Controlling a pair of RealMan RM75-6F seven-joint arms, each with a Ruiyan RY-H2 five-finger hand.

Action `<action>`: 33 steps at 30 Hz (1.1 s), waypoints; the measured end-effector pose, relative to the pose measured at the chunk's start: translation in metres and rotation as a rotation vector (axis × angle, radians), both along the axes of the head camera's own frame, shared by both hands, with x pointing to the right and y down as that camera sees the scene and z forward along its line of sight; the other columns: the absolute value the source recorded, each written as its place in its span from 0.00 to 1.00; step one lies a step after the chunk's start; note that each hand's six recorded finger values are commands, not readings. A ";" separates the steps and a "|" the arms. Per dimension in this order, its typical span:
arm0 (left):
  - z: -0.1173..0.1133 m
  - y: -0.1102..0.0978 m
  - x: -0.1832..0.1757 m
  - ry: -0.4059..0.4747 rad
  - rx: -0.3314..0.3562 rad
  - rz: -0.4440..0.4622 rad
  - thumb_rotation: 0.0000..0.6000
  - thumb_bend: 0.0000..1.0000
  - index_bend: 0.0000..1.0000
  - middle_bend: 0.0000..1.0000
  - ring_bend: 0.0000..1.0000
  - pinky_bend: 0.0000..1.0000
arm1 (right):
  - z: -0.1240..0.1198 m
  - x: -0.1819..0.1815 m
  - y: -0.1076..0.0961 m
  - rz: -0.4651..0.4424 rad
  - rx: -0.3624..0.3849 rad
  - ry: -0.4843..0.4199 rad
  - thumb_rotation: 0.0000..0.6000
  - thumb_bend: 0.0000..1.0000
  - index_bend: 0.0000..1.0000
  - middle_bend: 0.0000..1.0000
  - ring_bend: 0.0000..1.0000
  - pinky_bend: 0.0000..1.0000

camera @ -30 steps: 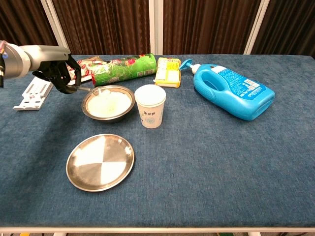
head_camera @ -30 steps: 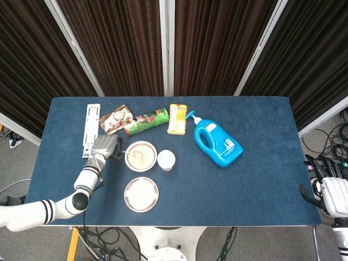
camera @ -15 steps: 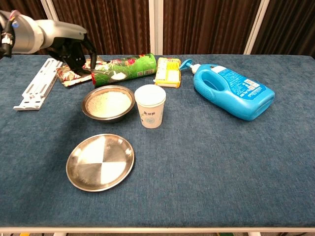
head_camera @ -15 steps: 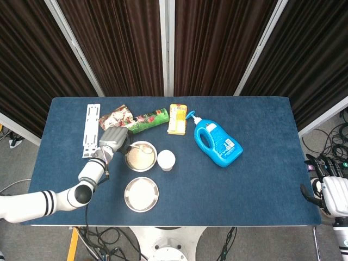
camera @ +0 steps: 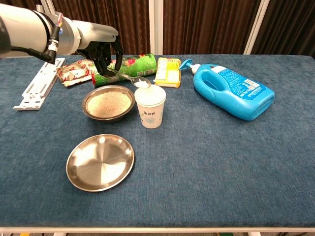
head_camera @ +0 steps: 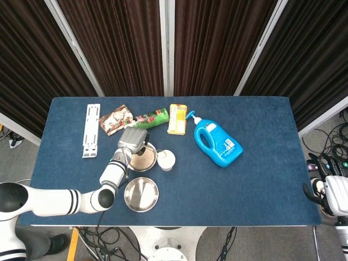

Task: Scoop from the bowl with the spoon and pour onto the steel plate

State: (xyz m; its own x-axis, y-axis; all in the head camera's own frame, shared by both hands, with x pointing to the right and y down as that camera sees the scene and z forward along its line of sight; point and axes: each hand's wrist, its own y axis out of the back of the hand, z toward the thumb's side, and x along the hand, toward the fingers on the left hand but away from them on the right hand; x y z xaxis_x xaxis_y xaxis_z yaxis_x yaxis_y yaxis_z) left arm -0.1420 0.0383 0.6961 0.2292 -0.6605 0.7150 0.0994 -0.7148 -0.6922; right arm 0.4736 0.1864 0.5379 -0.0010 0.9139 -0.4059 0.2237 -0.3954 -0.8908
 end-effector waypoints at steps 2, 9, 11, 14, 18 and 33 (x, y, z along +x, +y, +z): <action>0.001 0.003 0.002 -0.018 0.023 0.010 1.00 0.56 0.64 0.93 0.91 1.00 | 0.000 0.000 0.000 0.001 0.000 -0.002 1.00 0.30 0.09 0.23 0.00 0.00; -0.005 0.011 0.016 -0.092 0.188 0.117 1.00 0.55 0.64 0.93 0.91 1.00 | 0.001 0.002 0.002 0.008 -0.001 -0.004 1.00 0.30 0.09 0.23 0.00 0.00; -0.008 0.012 0.020 -0.125 0.258 0.167 1.00 0.55 0.64 0.93 0.91 1.00 | 0.000 0.003 0.003 0.009 0.000 -0.003 1.00 0.30 0.09 0.23 0.00 0.00; -0.013 0.015 0.026 -0.174 0.359 0.239 1.00 0.55 0.64 0.93 0.91 1.00 | -0.001 0.004 0.003 0.011 0.002 -0.001 1.00 0.30 0.09 0.23 0.00 0.00; -0.017 0.022 0.031 -0.230 0.474 0.336 1.00 0.55 0.64 0.93 0.91 1.00 | -0.001 0.004 0.004 0.012 0.001 -0.003 1.00 0.30 0.09 0.23 0.00 0.00; -0.020 0.049 0.039 -0.348 0.781 0.637 1.00 0.55 0.64 0.93 0.91 1.00 | -0.003 0.004 0.005 0.012 0.004 -0.005 1.00 0.30 0.09 0.23 0.00 0.00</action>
State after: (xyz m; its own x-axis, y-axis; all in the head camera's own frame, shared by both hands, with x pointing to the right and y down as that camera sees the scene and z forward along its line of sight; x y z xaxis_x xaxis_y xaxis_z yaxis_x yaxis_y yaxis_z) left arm -0.1031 0.0873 0.6756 0.5586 -0.7947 0.2376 0.5788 0.1683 -0.7979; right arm 0.4774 0.1914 0.5354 -0.0103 0.9156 -0.4020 0.2332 -0.3887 -0.8913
